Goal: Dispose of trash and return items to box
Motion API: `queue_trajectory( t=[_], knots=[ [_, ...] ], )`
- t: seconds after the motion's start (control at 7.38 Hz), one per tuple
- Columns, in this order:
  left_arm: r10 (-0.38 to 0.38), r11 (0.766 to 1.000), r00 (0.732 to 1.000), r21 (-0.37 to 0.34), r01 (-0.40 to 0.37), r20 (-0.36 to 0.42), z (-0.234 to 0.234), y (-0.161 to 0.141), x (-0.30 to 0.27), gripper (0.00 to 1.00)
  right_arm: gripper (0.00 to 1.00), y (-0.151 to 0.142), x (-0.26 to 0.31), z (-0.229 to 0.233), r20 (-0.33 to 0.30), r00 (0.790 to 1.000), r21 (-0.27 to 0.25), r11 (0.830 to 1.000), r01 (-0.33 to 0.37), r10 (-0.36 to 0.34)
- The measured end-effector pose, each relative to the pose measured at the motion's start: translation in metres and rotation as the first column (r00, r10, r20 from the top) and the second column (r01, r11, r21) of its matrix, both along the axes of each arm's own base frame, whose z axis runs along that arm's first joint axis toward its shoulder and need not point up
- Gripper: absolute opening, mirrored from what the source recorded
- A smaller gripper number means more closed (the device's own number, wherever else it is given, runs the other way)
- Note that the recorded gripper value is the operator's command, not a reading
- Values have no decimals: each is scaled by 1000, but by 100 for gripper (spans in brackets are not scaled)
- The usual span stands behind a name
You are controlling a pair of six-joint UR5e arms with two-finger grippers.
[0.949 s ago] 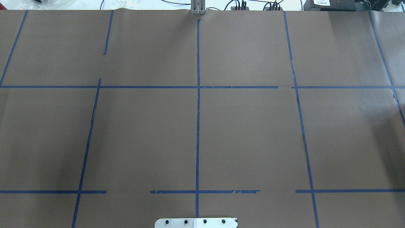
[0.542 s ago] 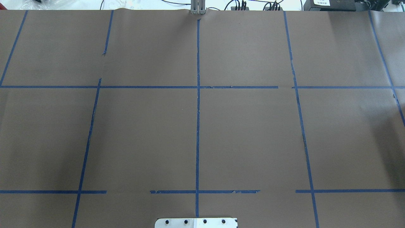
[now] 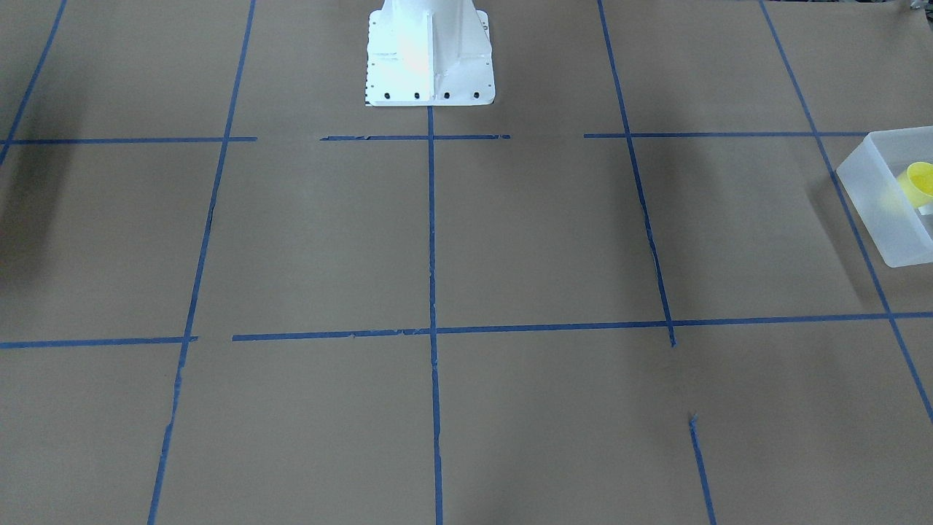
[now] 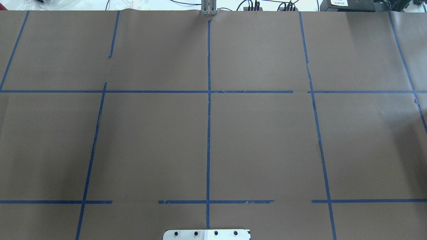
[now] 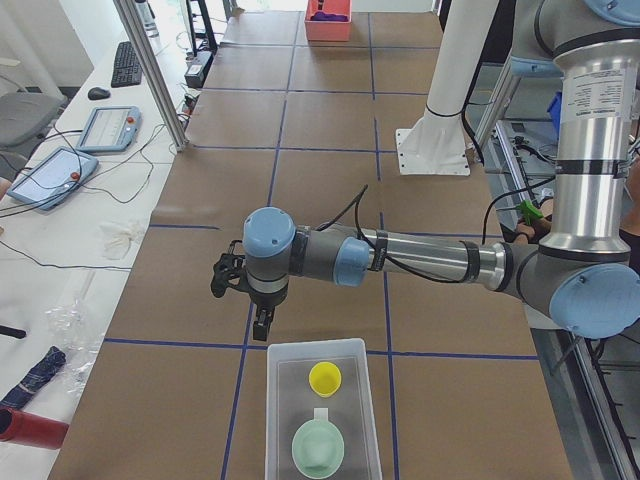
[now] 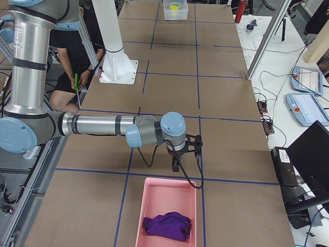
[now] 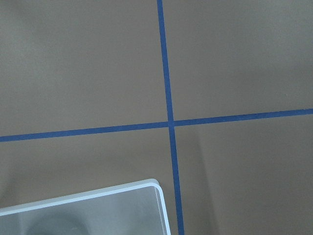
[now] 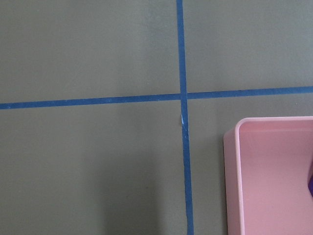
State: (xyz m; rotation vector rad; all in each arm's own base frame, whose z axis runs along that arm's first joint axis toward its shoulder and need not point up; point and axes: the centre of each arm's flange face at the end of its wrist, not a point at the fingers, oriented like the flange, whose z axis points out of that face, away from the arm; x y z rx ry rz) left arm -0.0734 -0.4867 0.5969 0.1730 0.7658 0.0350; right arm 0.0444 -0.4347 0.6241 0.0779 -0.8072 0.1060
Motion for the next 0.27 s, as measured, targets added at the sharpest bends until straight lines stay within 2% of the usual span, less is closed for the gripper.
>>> queue_trajectory(
  t=[0.27],
  knots=[
    [0,1000,1000,0,0,0,0,0,0,100,100,3,1,2,0,1000,-4,1000,30,-30]
  ],
)
